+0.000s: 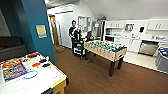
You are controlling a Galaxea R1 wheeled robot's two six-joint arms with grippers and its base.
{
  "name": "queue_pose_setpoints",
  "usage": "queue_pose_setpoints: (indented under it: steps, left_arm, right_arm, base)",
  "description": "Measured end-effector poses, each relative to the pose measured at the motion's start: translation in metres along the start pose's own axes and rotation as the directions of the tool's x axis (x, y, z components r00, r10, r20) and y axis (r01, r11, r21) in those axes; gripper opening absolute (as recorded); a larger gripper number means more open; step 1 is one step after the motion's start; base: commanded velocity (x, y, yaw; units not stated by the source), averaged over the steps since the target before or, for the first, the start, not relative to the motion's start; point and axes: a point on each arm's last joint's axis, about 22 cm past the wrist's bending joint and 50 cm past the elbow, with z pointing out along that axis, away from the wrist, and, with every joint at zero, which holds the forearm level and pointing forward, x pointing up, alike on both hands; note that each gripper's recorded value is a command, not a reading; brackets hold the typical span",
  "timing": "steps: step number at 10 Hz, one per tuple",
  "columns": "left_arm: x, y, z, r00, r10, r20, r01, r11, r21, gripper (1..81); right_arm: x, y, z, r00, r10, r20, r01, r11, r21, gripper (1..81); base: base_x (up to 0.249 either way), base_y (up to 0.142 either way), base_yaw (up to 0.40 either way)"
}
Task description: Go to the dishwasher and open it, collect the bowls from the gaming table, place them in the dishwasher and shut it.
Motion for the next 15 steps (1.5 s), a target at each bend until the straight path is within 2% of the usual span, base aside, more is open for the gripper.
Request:
queue_pose_setpoints:
  steps: [1,4,12,15]
  left_arm:
    - [0.001,-0.001,0.000,1.0000,0.002,-0.006,-0.002,1.0000,0.000,1.0]
    - [-0.008,0.000,-0.001,1.0000,-0.001,0.004,0.001,1.0000,0.001,1.0]
    - [-0.007,0.002,0.000,1.0000,-0.001,0.003,0.001,1.0000,-0.002,1.0]
    - [-0.009,0.002,0.000,1.0000,-0.001,0.004,0.001,1.0000,-0.002,1.0]
  right_arm:
    - [0.001,0.000,0.000,1.0000,-0.002,-0.005,0.002,1.0000,0.001,1.0]
    - [-0.002,0.003,-0.001,1.0000,-0.002,-0.003,0.002,1.0000,-0.005,1.0]
    - [-0.002,0.004,0.006,1.0000,-0.004,-0.005,0.004,0.9999,-0.015,1.0]
    - [-0.003,0.005,0.006,1.0000,-0.004,-0.003,0.004,0.9999,-0.017,1.0]
  base:
    - [0.000,0.000,-0.387]
    - [0.000,0.000,-0.387]
    - [0.000,0.000,-0.387]
    - [0.000,0.000,-0.275]
